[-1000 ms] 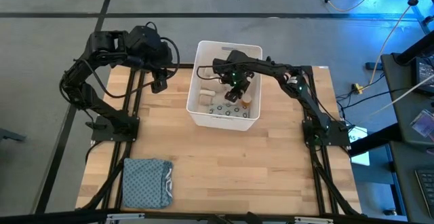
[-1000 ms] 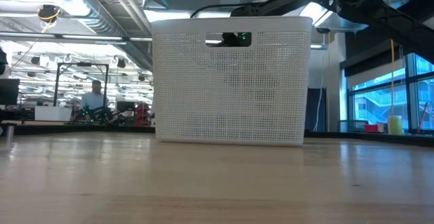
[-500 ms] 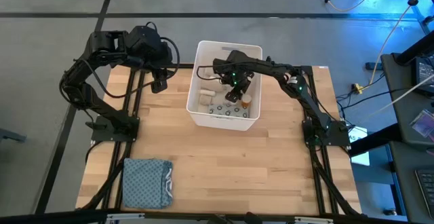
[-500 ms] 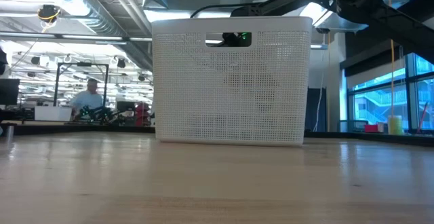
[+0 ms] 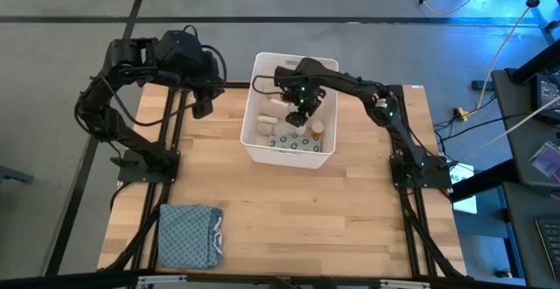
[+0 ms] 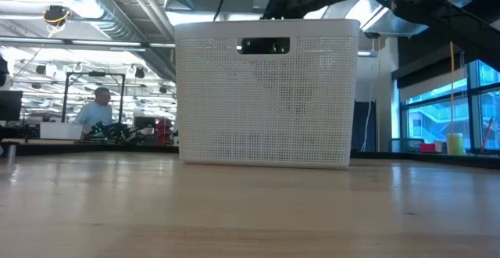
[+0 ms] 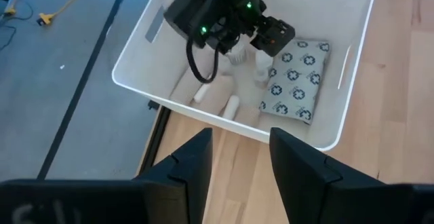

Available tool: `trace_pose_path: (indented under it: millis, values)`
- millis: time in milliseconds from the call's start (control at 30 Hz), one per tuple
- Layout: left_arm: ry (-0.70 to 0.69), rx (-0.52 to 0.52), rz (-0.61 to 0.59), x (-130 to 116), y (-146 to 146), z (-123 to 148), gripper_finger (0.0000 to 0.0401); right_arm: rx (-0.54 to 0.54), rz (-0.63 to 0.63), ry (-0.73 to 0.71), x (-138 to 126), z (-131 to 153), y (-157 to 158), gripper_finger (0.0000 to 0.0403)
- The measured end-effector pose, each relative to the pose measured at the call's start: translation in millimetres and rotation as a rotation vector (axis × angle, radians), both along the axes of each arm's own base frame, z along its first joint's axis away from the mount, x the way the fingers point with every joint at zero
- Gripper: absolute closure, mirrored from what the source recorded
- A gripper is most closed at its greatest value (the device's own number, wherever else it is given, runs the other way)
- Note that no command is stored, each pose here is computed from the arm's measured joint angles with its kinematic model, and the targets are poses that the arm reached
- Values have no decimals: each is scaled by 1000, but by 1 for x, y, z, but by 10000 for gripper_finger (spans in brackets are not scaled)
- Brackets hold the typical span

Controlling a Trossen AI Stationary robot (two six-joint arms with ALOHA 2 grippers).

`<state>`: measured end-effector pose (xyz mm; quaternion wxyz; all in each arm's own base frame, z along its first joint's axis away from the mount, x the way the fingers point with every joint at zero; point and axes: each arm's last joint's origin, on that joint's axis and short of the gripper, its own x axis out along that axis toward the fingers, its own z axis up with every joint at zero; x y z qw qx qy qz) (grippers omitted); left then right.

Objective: Pick & place medical supplies in basket/bin
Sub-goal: Return to Home Position

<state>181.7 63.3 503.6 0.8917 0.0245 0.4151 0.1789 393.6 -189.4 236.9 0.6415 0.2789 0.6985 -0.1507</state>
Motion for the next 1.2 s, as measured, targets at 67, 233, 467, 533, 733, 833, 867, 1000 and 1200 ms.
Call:
trace_pose_path:
  millis: [67, 233, 467, 533, 733, 833, 867, 1000, 1200]
  values:
    - [-14, 1, 3, -3, -1, 2, 260, -23, -3, -46, 1, 14, 0, 161]
    - [-79, -37, 56, -18, -6, 9, 260, -97, -9, -197, -4, 64, 1, 161]
    - [-150, -96, 123, -21, -7, 12, 260, -175, 5, -390, -44, 139, 24, 161]
    - [-215, -95, 115, -17, -4, 16, 260, -247, 36, -486, -55, 165, 35, 161]
    - [-433, -156, -97, -18, 10, 25, 260, -431, 180, -781, -101, 225, 63, 161]
    - [-449, -141, -21, -25, 27, 14, 260, -463, 184, -881, -119, 223, 67, 161]
    - [-460, -146, -7, -26, 31, 8, 260, -475, 184, -916, -128, 220, 70, 161]
    - [-624, -195, -70, -37, 42, -13, 260, -538, 157, -1037, -161, 198, 82, 161]
    - [-755, -150, 22, -62, 53, -65, 260, -672, 171, -1311, -215, 158, 109, 161]
